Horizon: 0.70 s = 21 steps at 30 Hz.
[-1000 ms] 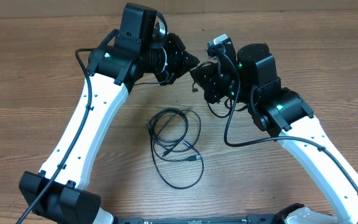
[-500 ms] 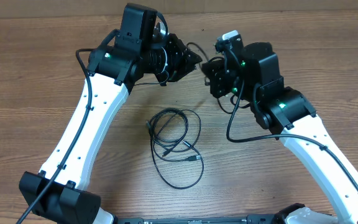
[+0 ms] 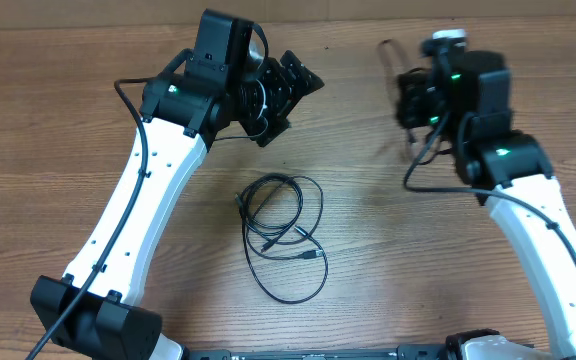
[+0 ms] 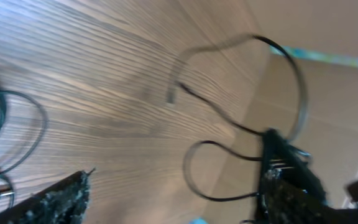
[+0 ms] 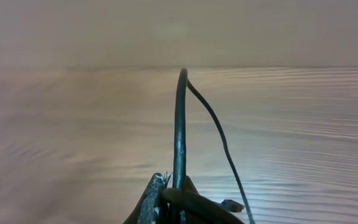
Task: Untangle cables
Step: 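Pull the right gripper away to the right along the cable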
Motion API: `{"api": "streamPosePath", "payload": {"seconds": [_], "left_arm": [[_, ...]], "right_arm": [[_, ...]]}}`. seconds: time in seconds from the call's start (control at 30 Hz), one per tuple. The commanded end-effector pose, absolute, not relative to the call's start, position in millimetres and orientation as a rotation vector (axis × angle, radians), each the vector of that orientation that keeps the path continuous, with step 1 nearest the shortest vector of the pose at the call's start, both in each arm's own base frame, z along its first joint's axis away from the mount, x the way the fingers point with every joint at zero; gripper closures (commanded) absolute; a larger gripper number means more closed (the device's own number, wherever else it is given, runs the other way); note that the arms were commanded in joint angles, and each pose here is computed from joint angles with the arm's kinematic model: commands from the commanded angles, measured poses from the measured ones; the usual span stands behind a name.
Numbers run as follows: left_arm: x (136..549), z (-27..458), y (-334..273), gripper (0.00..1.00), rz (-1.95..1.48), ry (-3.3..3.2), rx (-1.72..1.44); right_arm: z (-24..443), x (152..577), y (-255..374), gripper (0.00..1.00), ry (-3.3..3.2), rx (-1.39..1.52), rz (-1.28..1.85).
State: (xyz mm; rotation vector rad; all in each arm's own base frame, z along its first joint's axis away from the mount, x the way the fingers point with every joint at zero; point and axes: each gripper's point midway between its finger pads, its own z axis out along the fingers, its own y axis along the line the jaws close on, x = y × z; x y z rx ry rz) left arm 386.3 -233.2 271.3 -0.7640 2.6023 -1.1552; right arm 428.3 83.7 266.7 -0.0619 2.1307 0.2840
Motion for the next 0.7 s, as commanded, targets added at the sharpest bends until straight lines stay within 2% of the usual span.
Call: {"api": "streamPosePath", "payload": {"seconds": [0.0, 0.4, 0.67], "left_arm": [[392, 261, -217, 0.0, -0.994, 2.581, -0.794], [392, 241, -180, 0.0, -0.691, 2.564, -0.907], [392, 239, -175, 0.0, -0.657, 2.56, -0.918]], "right_arm": [[271, 439, 28, 0.96, 2.099, 0.091, 0.122], [282, 449, -120, 0.96, 1.958, 0.417, -0.098], [269, 449, -222, 0.96, 1.85, 0.598, -0.27]]}}
